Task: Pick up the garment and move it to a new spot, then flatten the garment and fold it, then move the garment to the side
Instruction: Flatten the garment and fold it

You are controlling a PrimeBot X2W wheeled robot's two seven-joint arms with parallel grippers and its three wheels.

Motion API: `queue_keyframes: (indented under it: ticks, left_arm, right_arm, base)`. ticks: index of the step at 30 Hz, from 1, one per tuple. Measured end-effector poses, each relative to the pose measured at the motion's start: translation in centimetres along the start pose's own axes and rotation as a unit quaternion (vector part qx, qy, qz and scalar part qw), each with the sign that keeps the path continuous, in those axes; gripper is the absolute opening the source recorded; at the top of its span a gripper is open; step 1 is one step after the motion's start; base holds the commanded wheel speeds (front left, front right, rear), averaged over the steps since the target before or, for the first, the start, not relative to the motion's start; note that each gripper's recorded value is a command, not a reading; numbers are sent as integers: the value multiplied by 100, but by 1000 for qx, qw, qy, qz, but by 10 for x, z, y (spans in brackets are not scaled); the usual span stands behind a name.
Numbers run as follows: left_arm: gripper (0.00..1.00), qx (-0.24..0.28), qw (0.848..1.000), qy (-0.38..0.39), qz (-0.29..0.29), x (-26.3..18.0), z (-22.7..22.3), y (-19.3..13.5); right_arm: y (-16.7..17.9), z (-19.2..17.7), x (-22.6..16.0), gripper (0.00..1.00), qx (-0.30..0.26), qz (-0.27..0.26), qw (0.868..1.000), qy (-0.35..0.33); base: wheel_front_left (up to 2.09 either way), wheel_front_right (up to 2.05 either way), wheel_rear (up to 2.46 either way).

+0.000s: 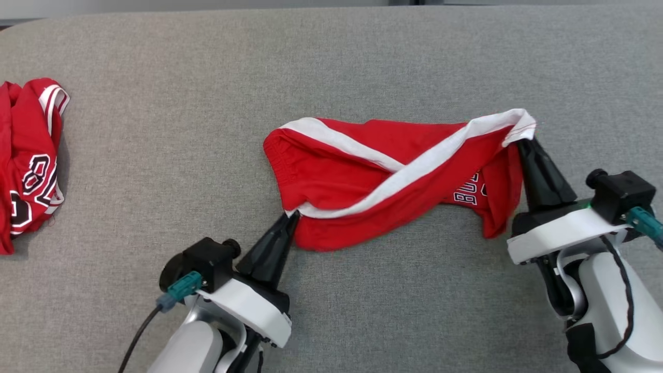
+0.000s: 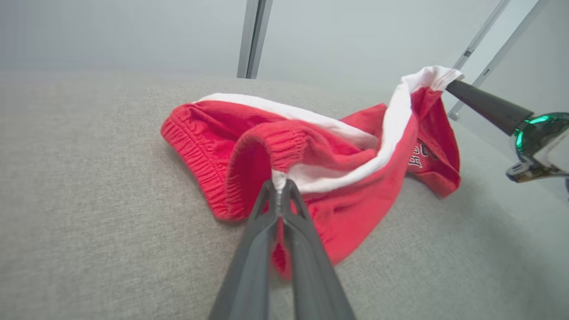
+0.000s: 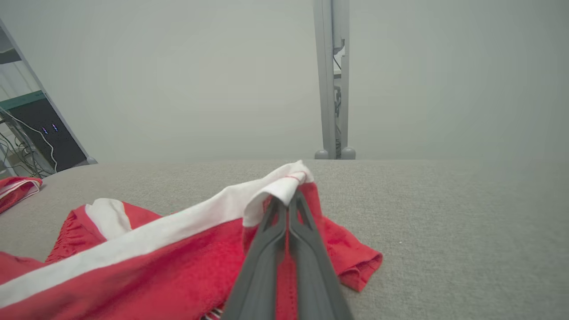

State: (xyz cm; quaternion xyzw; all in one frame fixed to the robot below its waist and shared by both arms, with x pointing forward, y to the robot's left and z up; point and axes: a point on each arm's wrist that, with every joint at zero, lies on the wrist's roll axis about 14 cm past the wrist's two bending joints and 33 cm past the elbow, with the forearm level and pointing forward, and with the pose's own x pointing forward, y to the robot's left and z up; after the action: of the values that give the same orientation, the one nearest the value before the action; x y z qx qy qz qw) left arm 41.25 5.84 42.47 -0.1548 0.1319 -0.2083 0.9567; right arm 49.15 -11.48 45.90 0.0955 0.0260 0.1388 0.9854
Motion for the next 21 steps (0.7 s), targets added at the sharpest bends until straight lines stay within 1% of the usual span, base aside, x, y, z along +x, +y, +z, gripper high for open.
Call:
queue_keyframes:
  ticks: [2, 5, 8, 10, 13, 15, 21]
  left_arm:
    - [0, 12, 1000, -22, 3, 1, 14, 2]
    - [0, 40, 997, -69, 2, 6, 46, 5]
    - [0, 74, 990, -120, -2, 10, 85, 3]
    - [0, 99, 982, -158, -6, 11, 116, 1]
    - [0, 142, 965, -220, -10, 10, 169, -3]
    - [0, 168, 950, -262, -18, 6, 205, -11]
    - [0, 225, 903, -363, -52, -12, 300, -53]
  right_arm:
    - [-4, 14, -3, 0, -11, -2, 1000, -18]
    - [-11, 41, -7, 0, -30, -7, 998, -50]
    - [-18, 71, -13, 0, -52, -13, 995, -83]
    - [-22, 93, -17, 0, -68, -18, 992, -106]
    - [-25, 130, -24, 0, -92, -21, 985, -142]
    - [-25, 158, -28, 0, -112, -21, 979, -170]
    - [-20, 236, -43, 0, -160, -18, 957, -243]
  base:
    - [0, 0, 0]
    - [0, 0, 0]
    - [0, 0, 0]
    - [0, 0, 0]
    - [0, 0, 0]
    - [0, 0, 0]
    - [0, 0, 0]
